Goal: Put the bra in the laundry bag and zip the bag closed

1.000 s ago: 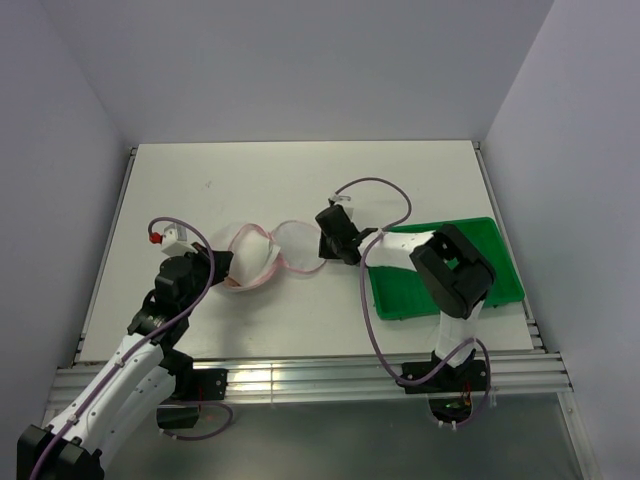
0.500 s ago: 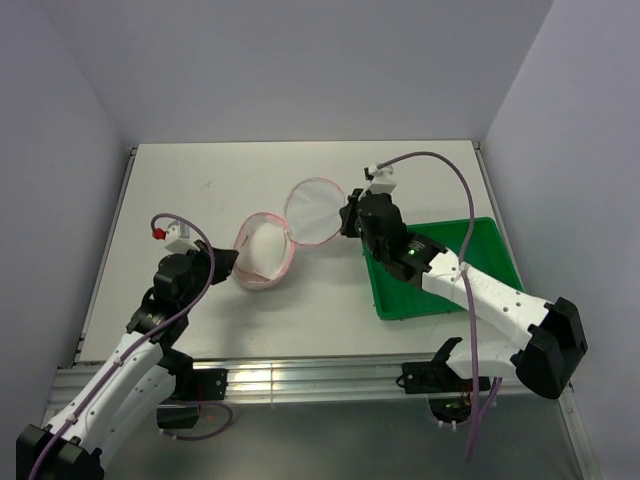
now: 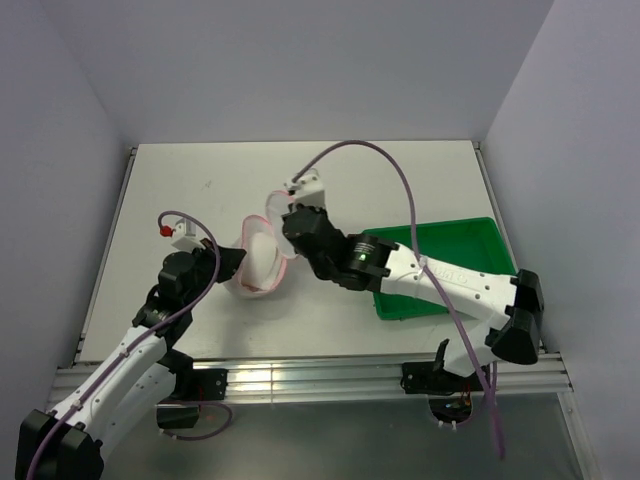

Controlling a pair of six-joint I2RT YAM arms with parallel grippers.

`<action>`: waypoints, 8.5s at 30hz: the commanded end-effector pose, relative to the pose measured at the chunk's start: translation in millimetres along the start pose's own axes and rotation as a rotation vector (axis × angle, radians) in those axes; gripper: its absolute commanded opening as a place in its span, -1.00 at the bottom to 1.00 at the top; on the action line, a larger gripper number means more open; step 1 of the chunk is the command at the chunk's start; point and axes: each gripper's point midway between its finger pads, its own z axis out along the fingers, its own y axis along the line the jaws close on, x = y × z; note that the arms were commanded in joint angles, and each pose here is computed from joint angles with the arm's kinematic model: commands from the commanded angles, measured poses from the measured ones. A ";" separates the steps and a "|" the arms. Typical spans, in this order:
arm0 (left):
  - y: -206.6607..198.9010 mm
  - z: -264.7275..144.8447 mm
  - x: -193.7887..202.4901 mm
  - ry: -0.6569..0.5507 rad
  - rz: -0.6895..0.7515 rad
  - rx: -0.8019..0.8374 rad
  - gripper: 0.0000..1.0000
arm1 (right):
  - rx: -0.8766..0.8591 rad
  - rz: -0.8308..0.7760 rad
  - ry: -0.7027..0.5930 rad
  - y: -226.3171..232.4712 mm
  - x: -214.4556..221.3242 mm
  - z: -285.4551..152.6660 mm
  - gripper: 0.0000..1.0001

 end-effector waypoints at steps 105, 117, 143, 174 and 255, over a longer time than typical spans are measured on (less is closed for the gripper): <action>-42.8 28.7 -25.4 0.041 -0.045 0.109 0.08 | -0.514 0.499 0.040 32.9 98.3 38.6 -1.00; -46.3 -6.5 -30.9 -0.061 -0.102 0.186 -1.00 | -0.436 0.707 0.095 20.7 107.0 29.6 0.85; 24.8 -32.4 -16.5 -0.238 -0.307 0.027 -1.00 | -0.762 1.020 0.164 99.1 96.1 39.7 0.96; 44.0 -36.0 -15.7 -0.242 -0.290 -0.091 -1.00 | -0.633 1.026 0.175 101.9 108.6 87.6 0.58; -31.7 -15.2 84.2 0.051 -0.344 0.117 -0.18 | -0.531 0.923 0.055 84.3 104.9 71.2 -1.00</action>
